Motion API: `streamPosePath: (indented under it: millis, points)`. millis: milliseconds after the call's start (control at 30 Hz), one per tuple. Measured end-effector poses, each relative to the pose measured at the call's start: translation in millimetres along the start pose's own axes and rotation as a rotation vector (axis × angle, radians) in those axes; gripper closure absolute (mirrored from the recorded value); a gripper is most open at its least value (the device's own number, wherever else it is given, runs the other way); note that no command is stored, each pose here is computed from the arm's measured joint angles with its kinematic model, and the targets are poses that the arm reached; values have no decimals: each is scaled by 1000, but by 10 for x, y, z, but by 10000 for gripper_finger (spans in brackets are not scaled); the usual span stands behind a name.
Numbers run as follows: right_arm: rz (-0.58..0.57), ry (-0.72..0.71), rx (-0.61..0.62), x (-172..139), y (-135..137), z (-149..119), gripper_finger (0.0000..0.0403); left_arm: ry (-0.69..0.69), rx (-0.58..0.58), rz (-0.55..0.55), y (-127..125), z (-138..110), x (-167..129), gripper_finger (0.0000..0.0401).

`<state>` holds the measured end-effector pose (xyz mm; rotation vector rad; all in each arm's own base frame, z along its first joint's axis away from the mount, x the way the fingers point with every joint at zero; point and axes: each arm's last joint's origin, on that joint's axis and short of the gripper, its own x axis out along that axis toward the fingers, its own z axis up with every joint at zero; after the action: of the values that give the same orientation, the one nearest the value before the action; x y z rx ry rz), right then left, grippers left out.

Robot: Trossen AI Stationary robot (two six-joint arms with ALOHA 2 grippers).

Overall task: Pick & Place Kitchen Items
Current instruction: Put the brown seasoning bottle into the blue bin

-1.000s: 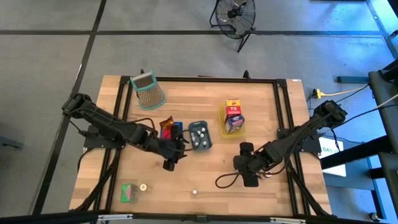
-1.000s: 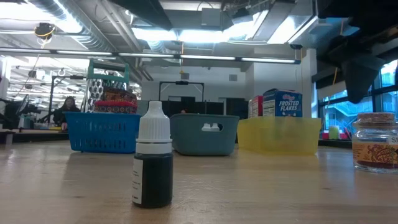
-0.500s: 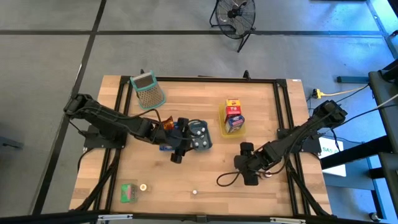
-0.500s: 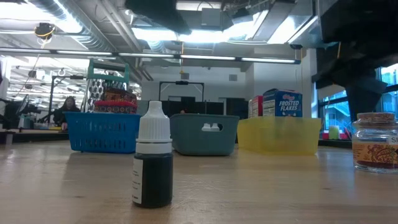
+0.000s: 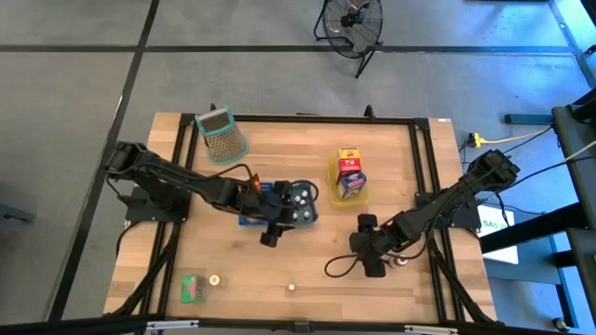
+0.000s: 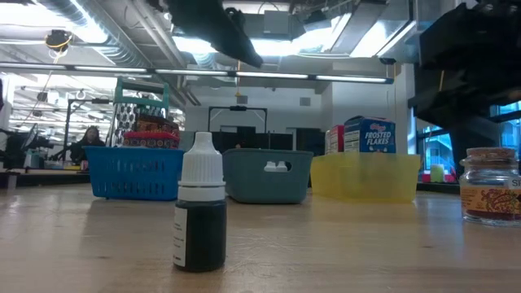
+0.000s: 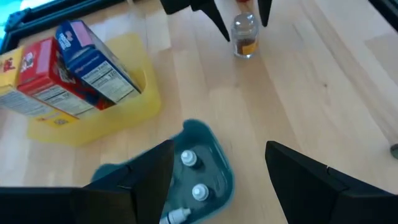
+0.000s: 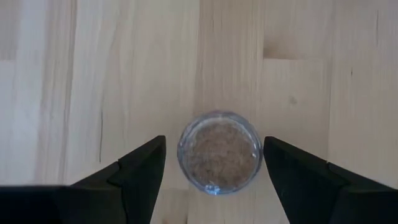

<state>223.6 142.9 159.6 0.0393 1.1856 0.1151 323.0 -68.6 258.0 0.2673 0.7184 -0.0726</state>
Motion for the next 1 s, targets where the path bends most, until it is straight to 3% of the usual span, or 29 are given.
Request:
streamPosePath:
  millis: [300, 900, 1000]
  points:
    - [13, 9, -25, 0, 3, -4, 134, 8, -31, -15, -22, -14, 70, 152]
    - [46, 15, -38, 9, -72, 49, 218, -10, -48, -14, -20, 3, 70, 152]
    - [62, 9, -55, 9, -63, 58, 219, -15, -48, -68, -35, 5, 69, 152]
